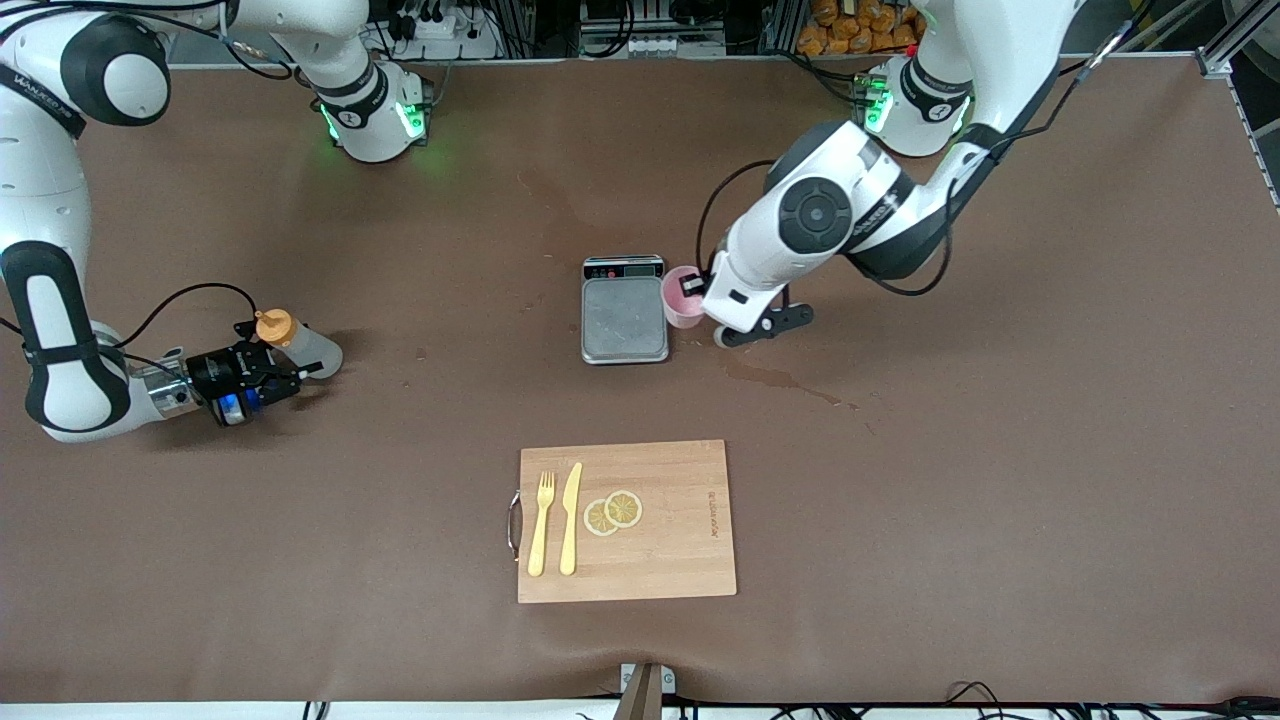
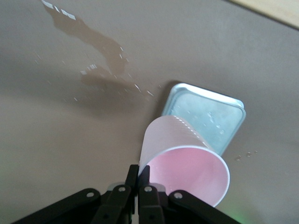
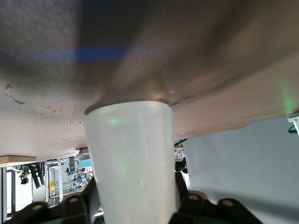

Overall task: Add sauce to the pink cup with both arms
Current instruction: 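Carry the pink cup with the left gripper onto the metal scale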

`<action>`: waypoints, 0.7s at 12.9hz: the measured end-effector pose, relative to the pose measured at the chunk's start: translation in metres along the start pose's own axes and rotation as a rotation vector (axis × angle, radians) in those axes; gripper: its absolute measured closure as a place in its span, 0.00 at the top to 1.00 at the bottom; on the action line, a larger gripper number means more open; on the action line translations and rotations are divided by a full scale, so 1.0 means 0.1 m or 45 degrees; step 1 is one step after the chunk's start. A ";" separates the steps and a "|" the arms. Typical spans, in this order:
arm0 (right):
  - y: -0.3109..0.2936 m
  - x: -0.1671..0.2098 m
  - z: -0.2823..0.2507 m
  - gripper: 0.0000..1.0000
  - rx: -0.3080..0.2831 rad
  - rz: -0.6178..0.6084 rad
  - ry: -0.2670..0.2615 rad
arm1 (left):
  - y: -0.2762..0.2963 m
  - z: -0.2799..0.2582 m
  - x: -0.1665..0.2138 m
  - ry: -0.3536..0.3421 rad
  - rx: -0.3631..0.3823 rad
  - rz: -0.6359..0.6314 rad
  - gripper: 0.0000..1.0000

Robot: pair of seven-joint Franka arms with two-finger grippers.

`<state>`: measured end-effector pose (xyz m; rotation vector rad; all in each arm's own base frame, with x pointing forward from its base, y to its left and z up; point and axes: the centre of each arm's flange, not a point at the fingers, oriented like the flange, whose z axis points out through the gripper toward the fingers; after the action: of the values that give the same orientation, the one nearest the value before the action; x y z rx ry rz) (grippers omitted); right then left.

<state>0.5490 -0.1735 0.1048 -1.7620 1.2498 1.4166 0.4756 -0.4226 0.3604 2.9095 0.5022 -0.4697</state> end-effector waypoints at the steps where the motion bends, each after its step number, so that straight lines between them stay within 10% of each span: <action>1: 0.00 0.00 0.00 0.57 0.000 0.001 -0.002 | 0.08 0.05 -0.03 -0.013 -0.003 -0.023 0.04; 9: -0.14 -0.17 -0.07 0.42 -0.009 0.082 0.038 | 0.59 0.89 -0.15 0.028 0.008 -0.133 0.04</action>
<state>0.5644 -0.1680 0.1207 -1.7679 1.3299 1.4369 0.4578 -0.5004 0.2878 2.9078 0.6594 -0.4538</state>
